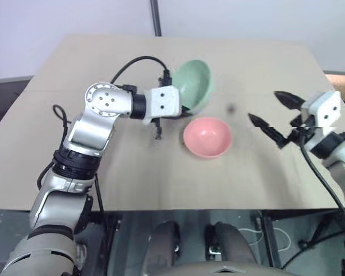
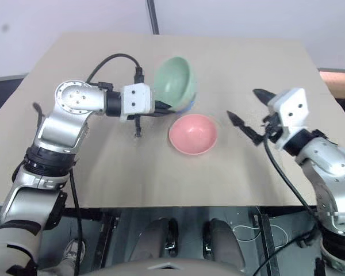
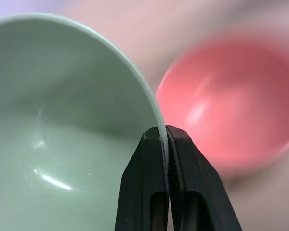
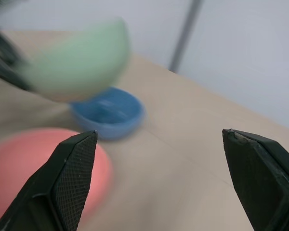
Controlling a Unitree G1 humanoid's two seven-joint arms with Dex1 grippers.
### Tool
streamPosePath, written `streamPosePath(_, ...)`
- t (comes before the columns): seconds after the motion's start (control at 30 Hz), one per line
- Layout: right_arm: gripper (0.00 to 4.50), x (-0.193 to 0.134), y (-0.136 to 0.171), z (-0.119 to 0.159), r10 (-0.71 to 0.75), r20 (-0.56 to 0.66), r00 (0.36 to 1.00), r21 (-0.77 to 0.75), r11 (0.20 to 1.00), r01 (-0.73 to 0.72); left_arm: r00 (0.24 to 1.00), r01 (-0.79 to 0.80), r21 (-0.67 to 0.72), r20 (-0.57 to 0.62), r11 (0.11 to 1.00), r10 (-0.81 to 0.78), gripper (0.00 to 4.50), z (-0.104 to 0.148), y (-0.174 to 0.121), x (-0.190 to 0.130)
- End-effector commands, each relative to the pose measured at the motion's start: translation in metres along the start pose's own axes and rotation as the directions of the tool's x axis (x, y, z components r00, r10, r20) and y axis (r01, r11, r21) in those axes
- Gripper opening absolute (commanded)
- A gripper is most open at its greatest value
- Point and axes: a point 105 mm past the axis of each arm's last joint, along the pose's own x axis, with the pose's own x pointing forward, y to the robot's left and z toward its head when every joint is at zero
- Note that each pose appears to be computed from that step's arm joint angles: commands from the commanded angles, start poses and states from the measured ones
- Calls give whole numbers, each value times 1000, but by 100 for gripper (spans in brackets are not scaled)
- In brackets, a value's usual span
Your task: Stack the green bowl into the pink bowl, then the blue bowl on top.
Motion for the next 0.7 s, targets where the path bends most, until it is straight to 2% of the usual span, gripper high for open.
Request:
streamPosePath(0.03,450,-17,-15,17,-104,33,994,-77,991,106,993,112,149,30,982,-118,5,8,-6,9)
streamPosePath(0.1,450,-22,-15,18,-122,31,992,-87,988,124,984,170,196,15,966,-176,5,4,-10,16)
streamPosePath(0.2,450,-25,-12,21,-135,29,990,-94,986,137,961,263,217,23,940,-274,92,2,-17,16)
streamPosePath(0.27,450,-26,-11,21,-139,26,990,-99,985,141,950,300,222,18,928,-312,193,1,-20,12)
streamPosePath(0.3,450,-27,-10,21,-140,24,990,-99,985,142,946,313,223,9,923,-323,220,0,-20,10)
streamPosePath(0.33,450,-27,-10,21,-140,23,990,-98,985,142,944,320,221,1,921,-329,290,-2,-20,8)
streamPosePath(0.4,450,-26,-6,20,-127,20,992,-90,988,129,966,251,197,8,948,-258,364,-1,-5,3)
streamPosePath(0.53,450,-23,7,19,-56,21,998,-75,996,57,995,84,131,-60,988,-77,364,-12,36,-15)
streamPosePath(0.63,450,-22,21,20,30,22,999,-71,997,-29,968,-8,143,-248,990,44,364,-41,60,-35)
streamPosePath(0.7,450,-22,27,20,74,25,997,-76,995,-72,945,-23,154,-318,988,72,364,-55,64,-41)
